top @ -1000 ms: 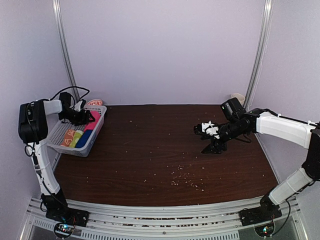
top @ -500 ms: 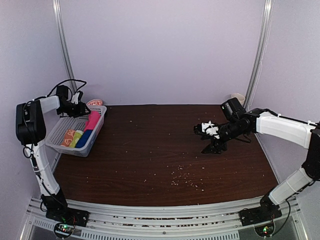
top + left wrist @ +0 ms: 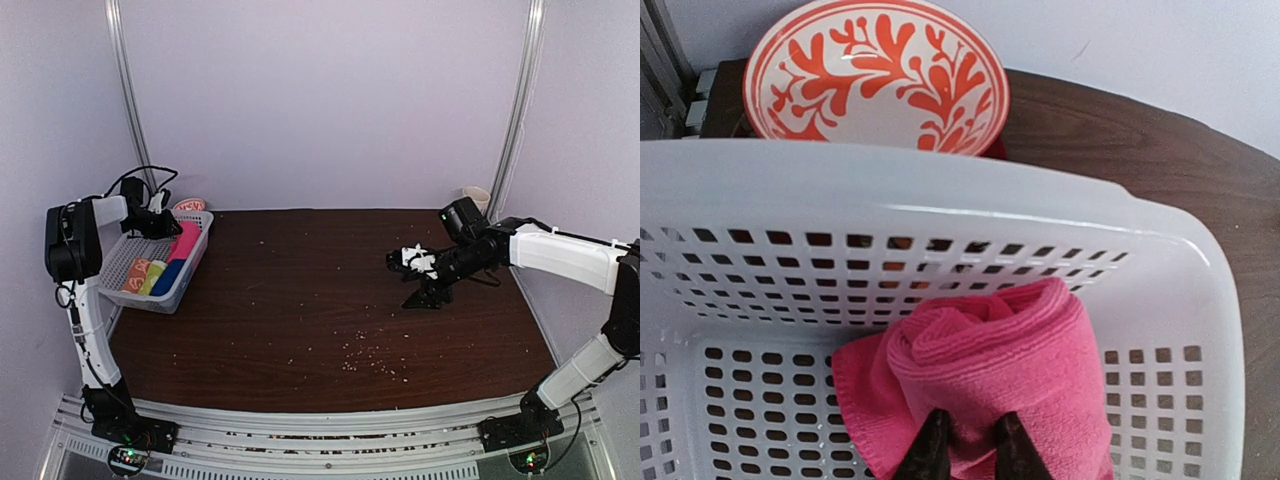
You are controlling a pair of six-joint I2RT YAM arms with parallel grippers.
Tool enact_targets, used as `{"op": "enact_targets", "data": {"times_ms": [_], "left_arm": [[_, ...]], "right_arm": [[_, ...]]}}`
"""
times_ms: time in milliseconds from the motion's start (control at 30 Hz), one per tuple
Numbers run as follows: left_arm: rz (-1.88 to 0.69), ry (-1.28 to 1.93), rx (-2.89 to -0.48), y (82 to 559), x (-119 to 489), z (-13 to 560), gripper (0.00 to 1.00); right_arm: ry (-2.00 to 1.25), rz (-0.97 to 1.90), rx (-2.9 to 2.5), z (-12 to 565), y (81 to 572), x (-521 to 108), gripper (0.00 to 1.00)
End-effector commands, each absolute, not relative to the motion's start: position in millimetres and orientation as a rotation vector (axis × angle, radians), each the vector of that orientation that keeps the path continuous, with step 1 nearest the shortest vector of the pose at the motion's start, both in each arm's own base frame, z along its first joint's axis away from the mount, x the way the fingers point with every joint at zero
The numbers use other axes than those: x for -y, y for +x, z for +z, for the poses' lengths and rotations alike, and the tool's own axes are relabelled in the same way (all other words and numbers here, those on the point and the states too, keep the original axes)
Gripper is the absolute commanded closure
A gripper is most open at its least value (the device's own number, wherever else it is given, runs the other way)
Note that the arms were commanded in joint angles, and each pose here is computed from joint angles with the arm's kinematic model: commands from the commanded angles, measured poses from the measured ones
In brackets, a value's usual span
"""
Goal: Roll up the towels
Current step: Adjust the towel in the bin.
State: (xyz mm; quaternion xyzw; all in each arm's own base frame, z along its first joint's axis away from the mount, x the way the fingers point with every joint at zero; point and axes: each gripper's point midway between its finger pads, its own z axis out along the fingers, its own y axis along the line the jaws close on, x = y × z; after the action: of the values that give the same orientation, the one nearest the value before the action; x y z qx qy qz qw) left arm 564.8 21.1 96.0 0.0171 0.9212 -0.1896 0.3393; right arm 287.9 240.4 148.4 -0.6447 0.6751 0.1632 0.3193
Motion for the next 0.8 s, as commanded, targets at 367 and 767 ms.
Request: {"op": "enact_targets", "data": {"times_ms": [367, 767], "left_arm": [[-0.315, 0.096, -2.555, 575.5, -29.2, 28.4, 0.89], [-0.258, 0.091, -2.465, 583.0, -31.1, 75.4, 0.57]], "right_arm": [[-1.722, 0.412, -1.787, 142.9, 292.0, -242.9, 0.36], [-1.742, 0.408, -1.792, 137.7, 290.6, -245.0, 0.36]]}}
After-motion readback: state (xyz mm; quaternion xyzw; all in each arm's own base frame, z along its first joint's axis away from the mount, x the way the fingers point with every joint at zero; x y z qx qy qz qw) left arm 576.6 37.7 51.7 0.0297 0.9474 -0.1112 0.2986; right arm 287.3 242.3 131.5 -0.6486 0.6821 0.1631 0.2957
